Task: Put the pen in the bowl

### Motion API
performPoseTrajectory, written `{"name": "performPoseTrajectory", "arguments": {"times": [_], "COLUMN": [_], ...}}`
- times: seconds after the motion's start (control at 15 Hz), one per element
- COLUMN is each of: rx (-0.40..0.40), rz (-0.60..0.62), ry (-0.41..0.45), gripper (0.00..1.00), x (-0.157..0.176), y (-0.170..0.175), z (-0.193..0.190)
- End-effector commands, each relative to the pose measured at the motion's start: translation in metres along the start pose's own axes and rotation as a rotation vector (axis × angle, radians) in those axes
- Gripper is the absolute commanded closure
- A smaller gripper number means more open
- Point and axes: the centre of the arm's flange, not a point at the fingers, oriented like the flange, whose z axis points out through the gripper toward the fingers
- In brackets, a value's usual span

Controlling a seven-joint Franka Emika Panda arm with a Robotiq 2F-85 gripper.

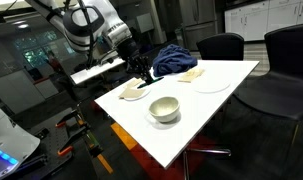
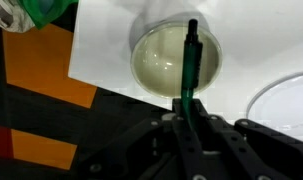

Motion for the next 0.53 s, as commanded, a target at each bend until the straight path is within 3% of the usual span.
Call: {"name": "performPoseTrajectory", "arguments": {"times": [0.0, 0.47], "rx": [0.022, 0.005], "rz": [0.02, 0.04], "ry": [0.022, 0.042], "gripper": [0.97, 0.97], "x": [0.001, 0.006], "y": [0.011, 0.021], "z": [-0.006, 0.02]}}
